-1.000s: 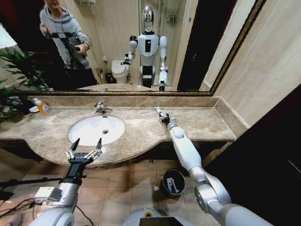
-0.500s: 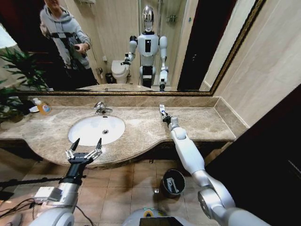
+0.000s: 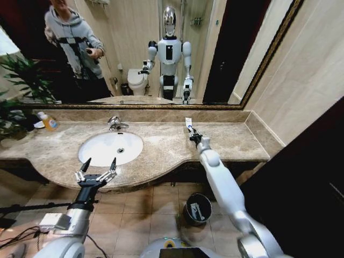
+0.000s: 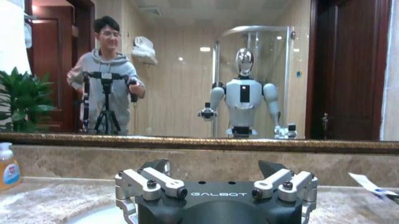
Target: Pick up the trash from the sink and place it in the trash bin.
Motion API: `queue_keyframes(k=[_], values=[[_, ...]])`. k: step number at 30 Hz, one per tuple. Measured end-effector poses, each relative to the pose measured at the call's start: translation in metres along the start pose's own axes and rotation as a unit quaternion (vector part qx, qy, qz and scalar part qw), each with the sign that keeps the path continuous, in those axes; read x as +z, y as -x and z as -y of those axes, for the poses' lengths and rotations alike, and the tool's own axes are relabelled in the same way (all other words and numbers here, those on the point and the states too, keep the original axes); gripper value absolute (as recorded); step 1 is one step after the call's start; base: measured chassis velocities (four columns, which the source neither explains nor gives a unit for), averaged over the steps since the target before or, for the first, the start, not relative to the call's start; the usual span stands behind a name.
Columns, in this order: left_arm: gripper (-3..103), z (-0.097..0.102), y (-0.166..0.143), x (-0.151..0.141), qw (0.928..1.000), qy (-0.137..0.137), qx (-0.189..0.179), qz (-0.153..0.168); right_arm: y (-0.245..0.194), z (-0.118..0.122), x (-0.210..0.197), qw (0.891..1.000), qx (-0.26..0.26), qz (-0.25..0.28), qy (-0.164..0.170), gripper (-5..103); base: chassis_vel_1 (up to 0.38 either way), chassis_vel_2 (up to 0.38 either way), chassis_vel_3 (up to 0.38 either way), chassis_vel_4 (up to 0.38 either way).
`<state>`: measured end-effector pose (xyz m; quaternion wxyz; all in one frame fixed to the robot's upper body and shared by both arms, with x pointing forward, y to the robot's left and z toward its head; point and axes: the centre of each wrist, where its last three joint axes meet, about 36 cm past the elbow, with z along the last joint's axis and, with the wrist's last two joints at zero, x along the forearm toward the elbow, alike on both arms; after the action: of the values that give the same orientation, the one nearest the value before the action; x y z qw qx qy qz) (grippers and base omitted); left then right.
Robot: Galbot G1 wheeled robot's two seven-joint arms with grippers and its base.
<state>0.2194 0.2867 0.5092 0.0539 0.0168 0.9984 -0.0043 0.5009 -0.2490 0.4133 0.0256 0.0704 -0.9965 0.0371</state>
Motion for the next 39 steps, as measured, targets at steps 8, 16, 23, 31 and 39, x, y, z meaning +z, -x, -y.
queue_keyframes(k=[8, 16, 23, 31, 39], values=[[100, 0.0, 0.0, 0.0, 1.0, 0.0, 0.0, 0.0, -0.093, -0.001, 0.006, 1.0, 0.018, 0.001, -0.001, 25, 0.0, 0.0, 0.0, 0.0], [100, 0.0, 0.0, 0.0, 1.0, 0.0, 0.0, 0.0, -0.177, -0.011, 0.017, 0.999, 0.041, -0.012, -0.007, 25, 0.0, 0.0, 0.0, 0.0], [100, 0.0, 0.0, 0.0, 1.0, 0.0, 0.0, 0.0, -0.213, -0.032, 0.049, 0.999, 0.049, -0.016, -0.004, 25, 0.0, 0.0, 0.0, 0.0], [100, 0.0, 0.0, 0.0, 1.0, 0.0, 0.0, 0.0, -0.273, -0.04, 0.103, 0.995, 0.082, -0.052, 0.016, 25, 0.0, 0.0, 0.0, 0.0], [100, 0.0, 0.0, 0.0, 1.0, 0.0, 0.0, 0.0, -0.305, -0.054, 0.149, 0.989, 0.086, -0.108, 0.051, 25, 0.0, 0.0, 0.0, 0.0]])
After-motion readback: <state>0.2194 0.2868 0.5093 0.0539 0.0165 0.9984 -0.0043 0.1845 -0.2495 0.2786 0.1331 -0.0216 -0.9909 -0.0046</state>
